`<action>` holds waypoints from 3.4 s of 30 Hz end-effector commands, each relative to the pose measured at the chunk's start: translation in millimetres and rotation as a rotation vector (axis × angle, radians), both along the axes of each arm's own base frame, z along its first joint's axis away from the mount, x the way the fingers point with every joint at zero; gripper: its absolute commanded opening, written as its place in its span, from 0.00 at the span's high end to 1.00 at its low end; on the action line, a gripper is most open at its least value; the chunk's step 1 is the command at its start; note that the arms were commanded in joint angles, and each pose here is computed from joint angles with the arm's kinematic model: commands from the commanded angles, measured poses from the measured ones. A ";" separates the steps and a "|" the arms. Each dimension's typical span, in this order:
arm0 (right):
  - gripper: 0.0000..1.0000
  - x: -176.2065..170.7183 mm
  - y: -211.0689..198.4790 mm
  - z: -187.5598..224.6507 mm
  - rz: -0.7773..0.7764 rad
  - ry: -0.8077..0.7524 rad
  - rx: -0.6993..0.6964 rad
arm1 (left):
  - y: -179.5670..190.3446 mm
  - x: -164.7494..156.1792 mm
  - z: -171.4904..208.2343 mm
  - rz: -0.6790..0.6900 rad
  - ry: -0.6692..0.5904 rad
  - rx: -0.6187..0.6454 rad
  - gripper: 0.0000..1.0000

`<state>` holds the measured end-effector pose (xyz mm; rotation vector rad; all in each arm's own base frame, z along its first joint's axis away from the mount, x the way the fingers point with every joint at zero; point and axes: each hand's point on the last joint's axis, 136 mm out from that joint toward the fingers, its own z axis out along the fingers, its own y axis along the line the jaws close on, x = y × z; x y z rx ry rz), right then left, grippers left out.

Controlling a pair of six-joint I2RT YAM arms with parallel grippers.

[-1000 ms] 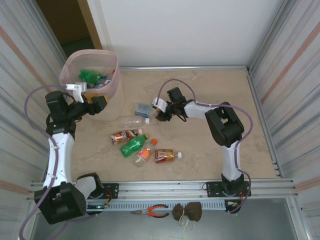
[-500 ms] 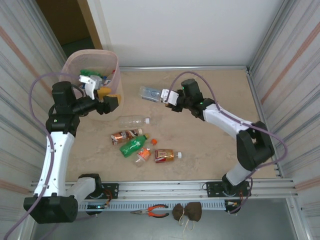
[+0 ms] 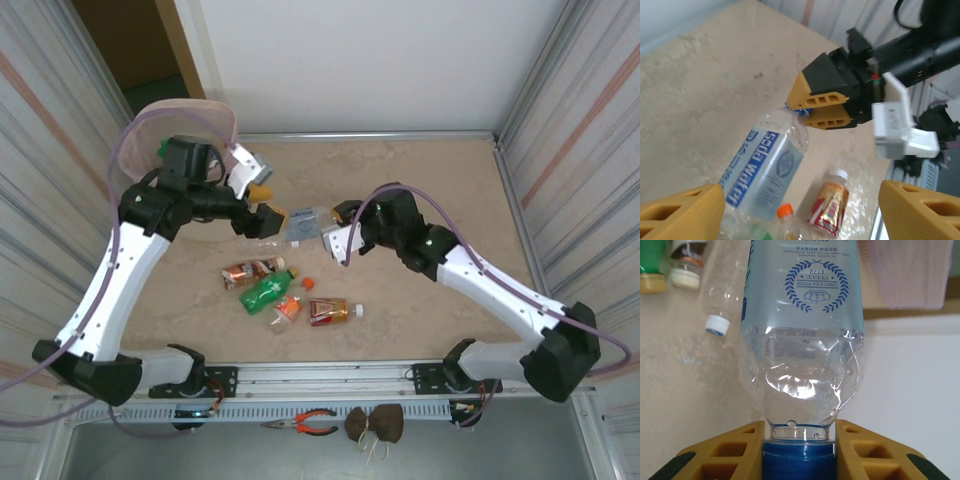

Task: Put the plastic bottles in the bin

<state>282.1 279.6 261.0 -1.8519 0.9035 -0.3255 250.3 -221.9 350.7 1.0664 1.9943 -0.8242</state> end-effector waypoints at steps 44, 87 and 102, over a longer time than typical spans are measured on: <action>1.00 -102.6 -11.2 82.0 0.259 -0.242 0.022 | -57.5 -96.6 -48.3 -0.555 0.200 0.296 0.30; 0.36 -75.6 -44.7 128.2 0.056 -0.120 0.306 | 68.6 87.5 36.1 0.350 -0.208 0.359 0.53; 0.37 -71.0 -47.5 129.2 0.035 -0.104 0.334 | 188.4 165.5 72.1 0.804 -0.304 0.468 0.52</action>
